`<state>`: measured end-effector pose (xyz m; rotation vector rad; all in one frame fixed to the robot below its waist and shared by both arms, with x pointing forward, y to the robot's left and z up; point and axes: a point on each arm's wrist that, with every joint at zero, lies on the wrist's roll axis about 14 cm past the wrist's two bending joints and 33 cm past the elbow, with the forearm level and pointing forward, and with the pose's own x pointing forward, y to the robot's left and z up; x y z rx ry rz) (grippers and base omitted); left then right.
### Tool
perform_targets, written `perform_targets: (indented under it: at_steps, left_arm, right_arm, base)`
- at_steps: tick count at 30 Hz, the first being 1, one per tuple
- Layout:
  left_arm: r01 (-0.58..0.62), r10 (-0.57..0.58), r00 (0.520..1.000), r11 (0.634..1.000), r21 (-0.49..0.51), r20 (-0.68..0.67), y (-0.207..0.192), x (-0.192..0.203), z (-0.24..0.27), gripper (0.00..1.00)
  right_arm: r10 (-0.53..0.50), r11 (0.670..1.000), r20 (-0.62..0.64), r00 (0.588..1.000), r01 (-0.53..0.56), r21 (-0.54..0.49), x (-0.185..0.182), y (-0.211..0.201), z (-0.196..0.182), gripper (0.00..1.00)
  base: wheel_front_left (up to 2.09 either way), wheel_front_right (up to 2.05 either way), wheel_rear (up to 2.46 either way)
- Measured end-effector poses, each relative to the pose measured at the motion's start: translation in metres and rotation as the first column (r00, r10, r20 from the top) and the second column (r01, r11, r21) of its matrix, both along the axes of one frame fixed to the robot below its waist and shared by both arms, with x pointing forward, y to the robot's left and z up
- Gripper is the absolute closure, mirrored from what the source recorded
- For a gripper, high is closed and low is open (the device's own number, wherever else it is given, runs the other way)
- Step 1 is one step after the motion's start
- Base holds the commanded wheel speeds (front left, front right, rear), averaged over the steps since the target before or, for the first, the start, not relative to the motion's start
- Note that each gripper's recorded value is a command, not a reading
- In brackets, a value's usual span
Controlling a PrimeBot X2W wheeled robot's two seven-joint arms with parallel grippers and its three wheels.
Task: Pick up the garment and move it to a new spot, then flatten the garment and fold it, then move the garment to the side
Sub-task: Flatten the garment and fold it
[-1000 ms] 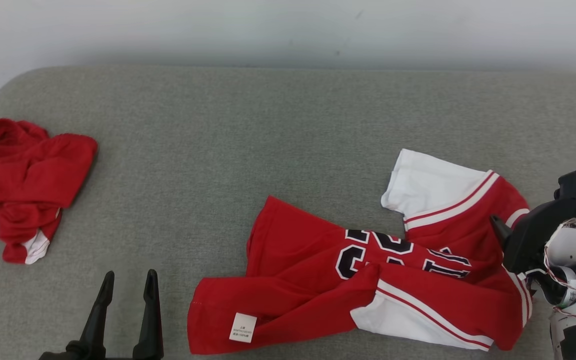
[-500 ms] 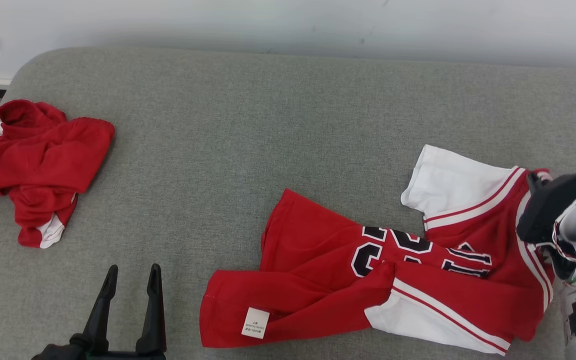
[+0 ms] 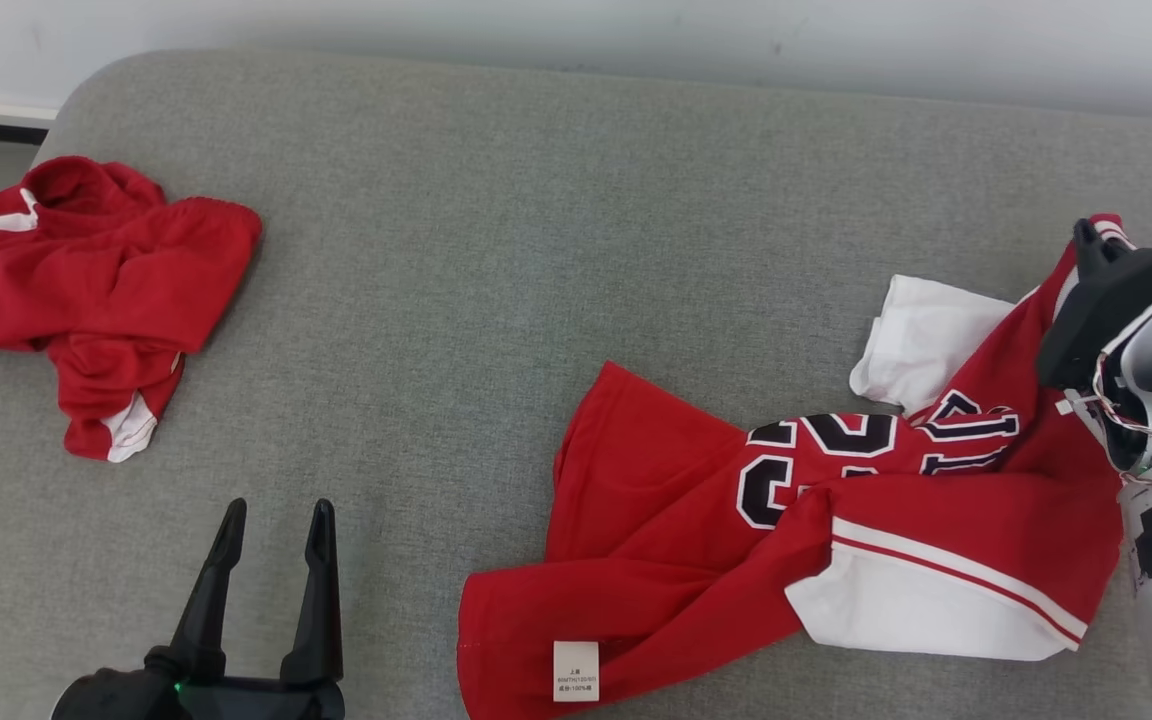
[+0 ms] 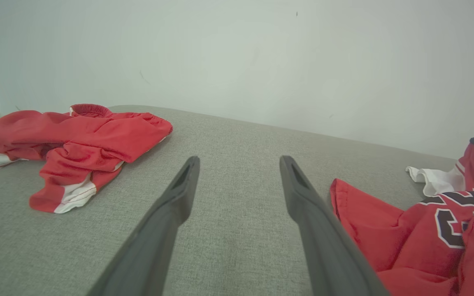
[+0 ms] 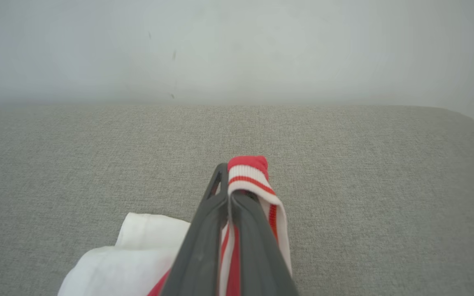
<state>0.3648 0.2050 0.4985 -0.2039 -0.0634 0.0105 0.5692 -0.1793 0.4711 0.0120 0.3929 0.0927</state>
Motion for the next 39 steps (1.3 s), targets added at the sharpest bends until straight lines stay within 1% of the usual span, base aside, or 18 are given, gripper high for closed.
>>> perform_targets:
  at_steps: [1,7,11,14,16,19,21,24,26,28,33,36,39]
  left_arm:
    - [-0.003,0.003,1.000,1.000,0.001,0.000,0.001,0.000,0.000,0.00]
    - [-0.029,0.029,1.000,1.000,0.003,0.006,0.009,0.000,0.002,0.00]
    - [-0.037,0.037,0.999,0.999,0.002,0.011,0.012,-0.004,0.004,0.00]
    - [-0.039,0.039,0.999,0.999,-0.001,0.015,0.012,-0.008,0.006,0.00]
    - [-0.032,0.032,0.999,0.999,-0.003,0.016,0.009,-0.010,0.006,0.00]
    - [-0.026,0.027,0.999,1.000,-0.007,0.024,0.006,-0.013,0.008,0.00]
    - [-0.022,0.022,0.999,1.000,-0.009,0.025,0.003,-0.015,0.008,0.00]
    - [-0.018,0.019,1.000,1.000,-0.016,0.021,0.001,-0.020,0.007,0.00]
    - [-0.015,0.015,1.000,1.000,-0.021,0.018,-0.001,-0.024,0.006,0.00]
    - [-0.010,0.011,1.000,1.000,-0.023,0.019,-0.003,-0.027,0.006,0.00]
    - [-0.002,0.003,0.999,1.000,-0.025,0.039,-0.005,-0.031,0.011,0.00]
    - [0.013,-0.011,0.999,1.000,-0.027,0.048,-0.010,-0.030,0.014,0.00]
    - [0.017,-0.015,0.999,0.999,-0.027,0.049,-0.011,-0.030,0.014,0.00]
  right_arm:
    - [0.013,1.000,-0.003,1.000,-0.013,-0.006,0.002,0.004,-0.002,0.00]
    - [0.041,0.999,-0.053,0.998,-0.040,0.025,0.003,0.019,-0.020,0.00]
    - [0.026,0.999,-0.052,0.998,-0.024,0.041,-0.005,0.010,-0.017,0.00]
    - [0.014,0.999,-0.055,0.998,-0.012,0.045,-0.018,0.001,-0.017,0.00]
    - [0.015,0.999,-0.016,1.000,-0.014,0.039,-0.027,-0.003,-0.010,0.00]
    - [0.018,0.999,0.106,0.994,-0.021,0.031,-0.038,-0.009,0.013,0.00]
    - [0.023,0.999,0.174,0.984,-0.028,0.027,-0.052,-0.010,0.022,0.00]
    - [0.024,0.999,0.230,0.973,-0.034,0.039,-0.079,-0.009,0.024,0.00]
    - [0.014,0.998,0.233,0.972,-0.029,0.060,-0.098,-0.008,0.019,0.00]
    - [-0.006,0.996,0.203,0.979,-0.012,0.086,-0.118,-0.009,0.009,0.00]
    - [-0.081,0.987,0.064,0.995,0.072,0.143,-0.162,-0.018,-0.023,0.00]
    - [-0.127,0.979,-0.031,0.991,0.130,0.154,-0.181,-0.029,-0.040,0.00]
    - [-0.130,0.974,-0.142,0.981,0.154,0.167,-0.197,-0.027,-0.060,0.00]
  base:
    - [0.00,0.00,0.00]
    - [0.00,0.00,0.00]
    - [0.00,0.00,0.00]
    - [0.00,0.00,0.00]
    - [0.00,0.00,0.00]
    - [0.00,0.00,0.00]
    - [0.00,0.00,0.00]
    - [0.00,0.00,0.00]
    - [0.00,0.00,0.00]
    - [0.00,0.00,0.00]
    - [0.00,0.00,0.00]
    - [0.00,0.00,0.00]
    - [0.00,0.00,0.00]
